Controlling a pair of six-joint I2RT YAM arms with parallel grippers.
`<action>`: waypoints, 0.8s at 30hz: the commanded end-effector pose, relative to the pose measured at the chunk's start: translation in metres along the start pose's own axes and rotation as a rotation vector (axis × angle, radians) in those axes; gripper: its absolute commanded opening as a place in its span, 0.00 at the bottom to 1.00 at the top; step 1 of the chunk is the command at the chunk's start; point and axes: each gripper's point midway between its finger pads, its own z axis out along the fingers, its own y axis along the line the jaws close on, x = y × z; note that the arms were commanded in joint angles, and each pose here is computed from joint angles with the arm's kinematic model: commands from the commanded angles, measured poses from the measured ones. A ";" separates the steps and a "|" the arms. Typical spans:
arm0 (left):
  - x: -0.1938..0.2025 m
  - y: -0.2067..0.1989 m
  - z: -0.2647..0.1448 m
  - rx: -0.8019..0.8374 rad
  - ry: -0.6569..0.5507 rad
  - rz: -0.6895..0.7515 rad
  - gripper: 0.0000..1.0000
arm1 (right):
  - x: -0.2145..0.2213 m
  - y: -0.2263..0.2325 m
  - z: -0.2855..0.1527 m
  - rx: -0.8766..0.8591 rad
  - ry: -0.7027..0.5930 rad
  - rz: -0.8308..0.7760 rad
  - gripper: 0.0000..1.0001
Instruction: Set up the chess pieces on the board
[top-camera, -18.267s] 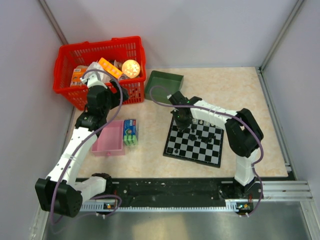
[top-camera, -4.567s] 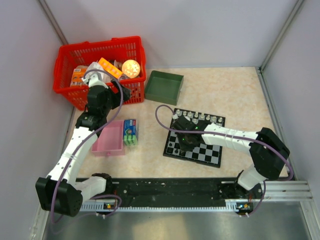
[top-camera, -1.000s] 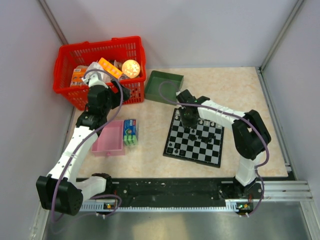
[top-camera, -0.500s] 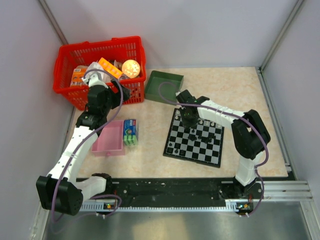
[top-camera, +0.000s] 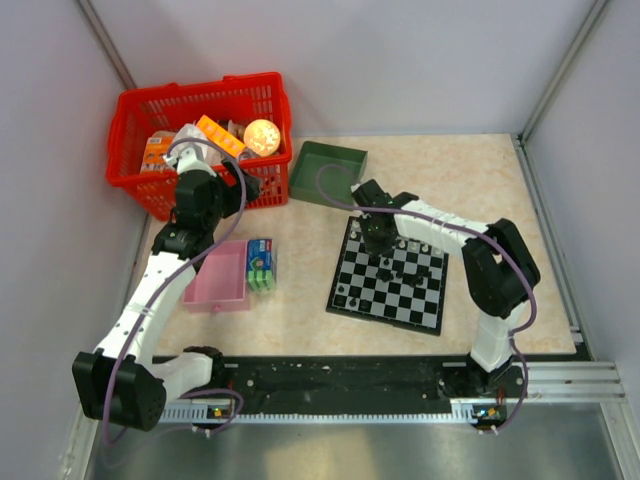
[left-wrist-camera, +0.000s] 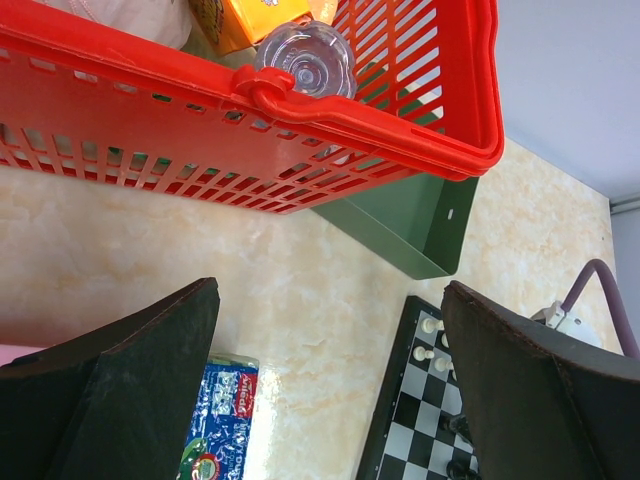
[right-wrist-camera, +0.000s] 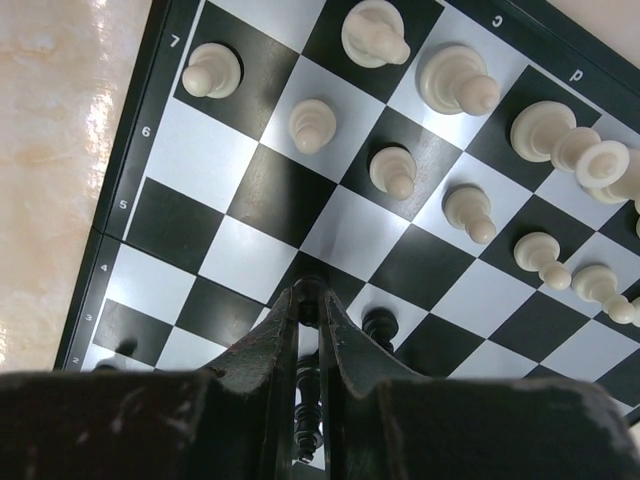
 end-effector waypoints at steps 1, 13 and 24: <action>-0.015 -0.008 -0.005 0.033 -0.050 -0.001 0.98 | -0.016 0.005 -0.008 -0.020 -0.034 -0.016 0.09; -0.016 -0.007 -0.009 0.030 -0.059 -0.005 0.98 | -0.003 0.029 -0.033 -0.065 -0.057 -0.051 0.06; -0.015 -0.005 -0.009 0.028 -0.059 -0.011 0.98 | 0.049 0.040 -0.049 -0.097 0.004 -0.052 0.06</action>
